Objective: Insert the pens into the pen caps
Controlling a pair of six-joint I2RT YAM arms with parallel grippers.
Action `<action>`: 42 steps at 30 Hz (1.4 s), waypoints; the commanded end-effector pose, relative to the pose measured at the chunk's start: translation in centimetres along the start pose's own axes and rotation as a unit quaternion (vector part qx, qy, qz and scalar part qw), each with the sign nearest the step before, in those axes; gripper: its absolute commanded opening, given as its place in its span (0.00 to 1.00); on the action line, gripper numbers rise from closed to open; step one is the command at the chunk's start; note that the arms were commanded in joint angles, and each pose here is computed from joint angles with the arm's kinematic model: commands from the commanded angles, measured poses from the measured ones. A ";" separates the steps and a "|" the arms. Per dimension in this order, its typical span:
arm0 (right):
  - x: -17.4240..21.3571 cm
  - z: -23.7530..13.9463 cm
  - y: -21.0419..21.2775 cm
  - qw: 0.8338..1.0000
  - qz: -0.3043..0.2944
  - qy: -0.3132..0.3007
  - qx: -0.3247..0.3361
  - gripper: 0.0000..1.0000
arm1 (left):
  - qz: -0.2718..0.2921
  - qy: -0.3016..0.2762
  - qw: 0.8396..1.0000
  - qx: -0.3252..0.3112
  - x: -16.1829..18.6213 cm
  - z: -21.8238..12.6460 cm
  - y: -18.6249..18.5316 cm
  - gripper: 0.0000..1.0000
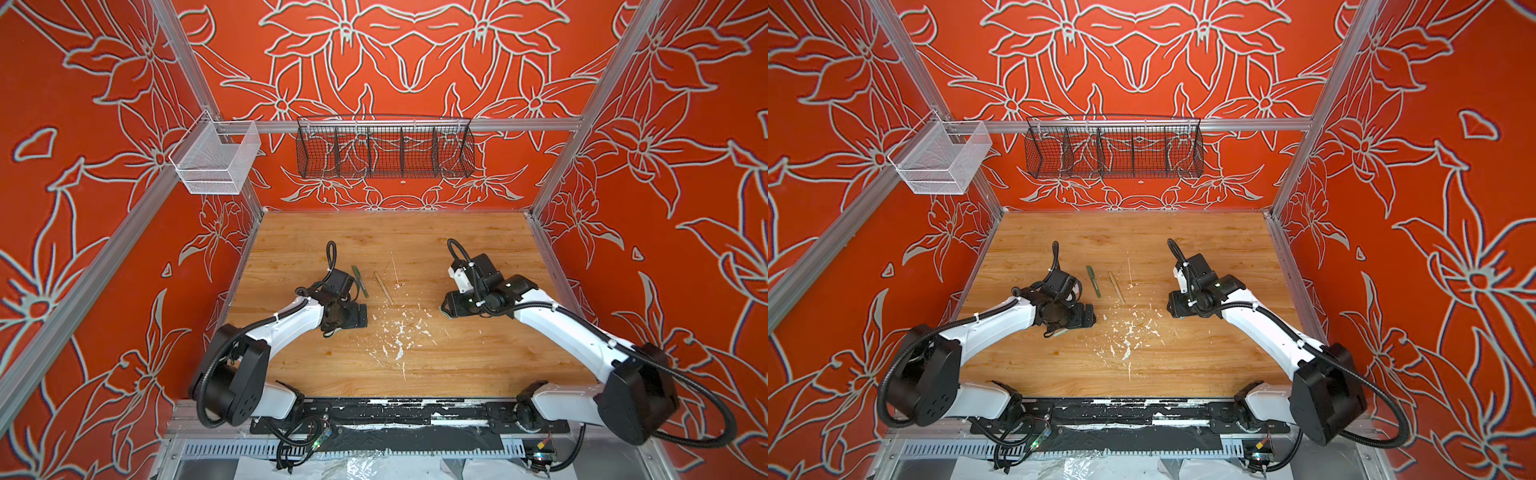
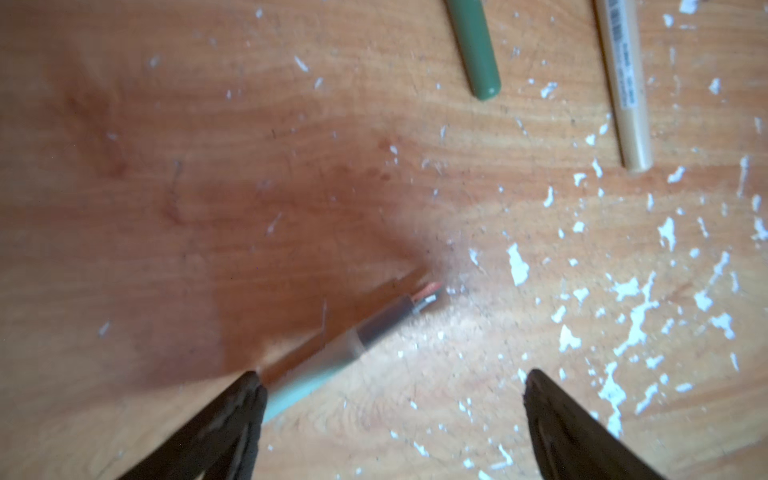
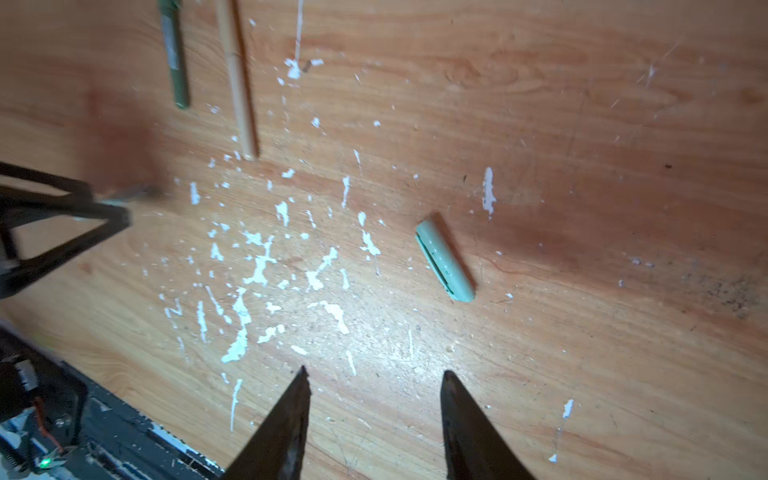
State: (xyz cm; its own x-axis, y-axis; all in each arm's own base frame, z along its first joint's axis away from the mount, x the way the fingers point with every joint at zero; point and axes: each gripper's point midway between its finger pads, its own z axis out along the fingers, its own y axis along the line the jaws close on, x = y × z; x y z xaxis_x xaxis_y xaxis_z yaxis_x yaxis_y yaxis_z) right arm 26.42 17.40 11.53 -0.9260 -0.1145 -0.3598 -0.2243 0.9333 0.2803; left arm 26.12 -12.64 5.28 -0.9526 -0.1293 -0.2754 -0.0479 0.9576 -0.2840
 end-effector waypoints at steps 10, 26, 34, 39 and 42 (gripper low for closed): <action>2.5 5.0 0.8 0.993 0.087 0.060 -0.047 0.52 | 0.005 -0.122 0.992 0.042 -1.2 -7.4 -0.9 0.97; 2.4 9.1 -1.9 0.992 0.097 0.083 0.015 0.54 | 0.017 -0.164 0.986 0.033 -1.7 -9.9 -0.4 0.97; 0.2 8.8 -3.8 0.992 0.095 0.065 0.052 0.54 | 0.025 -0.168 0.985 0.025 -1.7 -10.1 -0.2 0.97; -0.5 8.6 -4.7 0.992 0.097 0.062 0.058 0.54 | 0.026 -0.168 0.985 0.029 -1.8 -10.1 -0.3 0.97; -0.9 8.4 -5.1 0.992 0.098 0.059 0.059 0.54 | 0.027 -0.167 0.985 0.027 -1.7 -10.1 -0.3 0.97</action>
State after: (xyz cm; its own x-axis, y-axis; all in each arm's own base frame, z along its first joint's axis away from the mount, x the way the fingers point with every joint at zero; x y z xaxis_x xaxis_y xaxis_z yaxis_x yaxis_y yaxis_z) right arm 30.62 16.41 2.97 -0.9778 0.0505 -0.2031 -0.0050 0.9645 0.2639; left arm 24.66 -10.32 14.42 -0.8104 -0.1668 -0.5616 0.0225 0.9490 -0.3144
